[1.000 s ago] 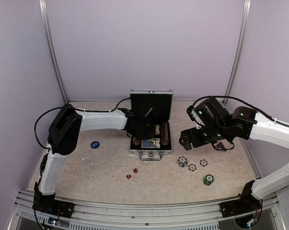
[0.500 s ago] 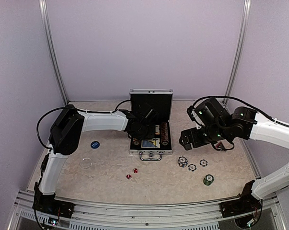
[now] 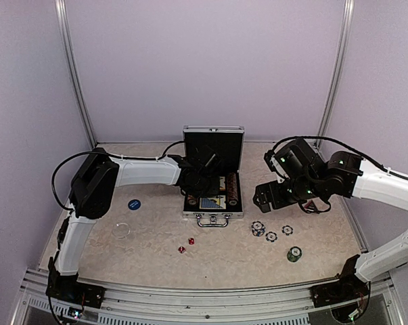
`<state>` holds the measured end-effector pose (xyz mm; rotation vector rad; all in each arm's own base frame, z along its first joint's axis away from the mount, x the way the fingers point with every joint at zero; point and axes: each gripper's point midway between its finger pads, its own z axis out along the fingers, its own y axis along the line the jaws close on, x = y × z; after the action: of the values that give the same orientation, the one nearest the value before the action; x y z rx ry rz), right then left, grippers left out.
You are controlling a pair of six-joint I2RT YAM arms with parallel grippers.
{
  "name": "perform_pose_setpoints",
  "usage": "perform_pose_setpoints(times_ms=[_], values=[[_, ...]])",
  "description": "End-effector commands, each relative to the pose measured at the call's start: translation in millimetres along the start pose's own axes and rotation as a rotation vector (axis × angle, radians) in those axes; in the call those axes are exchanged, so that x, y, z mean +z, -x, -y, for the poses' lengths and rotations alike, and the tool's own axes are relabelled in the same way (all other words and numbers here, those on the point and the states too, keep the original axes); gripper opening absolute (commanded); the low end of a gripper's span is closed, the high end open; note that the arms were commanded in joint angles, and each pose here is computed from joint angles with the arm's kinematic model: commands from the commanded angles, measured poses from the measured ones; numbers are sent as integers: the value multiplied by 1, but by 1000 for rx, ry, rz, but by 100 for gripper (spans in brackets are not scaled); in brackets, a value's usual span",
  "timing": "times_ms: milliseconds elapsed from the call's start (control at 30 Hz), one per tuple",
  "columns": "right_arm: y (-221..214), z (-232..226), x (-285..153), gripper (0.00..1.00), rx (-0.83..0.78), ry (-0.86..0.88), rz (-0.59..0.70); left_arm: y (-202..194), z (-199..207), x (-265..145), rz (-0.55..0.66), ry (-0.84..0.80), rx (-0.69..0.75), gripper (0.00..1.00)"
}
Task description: Pack up texas hold em set
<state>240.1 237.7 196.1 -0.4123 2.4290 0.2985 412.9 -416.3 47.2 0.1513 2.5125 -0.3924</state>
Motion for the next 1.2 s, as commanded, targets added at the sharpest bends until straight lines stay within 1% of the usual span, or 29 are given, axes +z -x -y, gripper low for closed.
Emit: perform_pose_setpoints(times_ms=[0,367,767,900,1000,1167], values=[[1,0,-4,95,4,2,20,15,-5,-17,45,16,-27,42],[4,-3,-6,95,3,18,28,23,-9,-64,85,-4,-53,43],[2,-12,-4,94,-13,62,17,18,-18,-79,90,5,-50,44],[-1,-16,-1,93,-21,82,1,20,-23,-90,102,10,-48,48],[-3,-23,1,91,-35,116,-7,19,-27,-101,112,9,-49,54],[-13,-45,9,88,-95,169,-38,15,-37,-119,127,9,-49,69]])
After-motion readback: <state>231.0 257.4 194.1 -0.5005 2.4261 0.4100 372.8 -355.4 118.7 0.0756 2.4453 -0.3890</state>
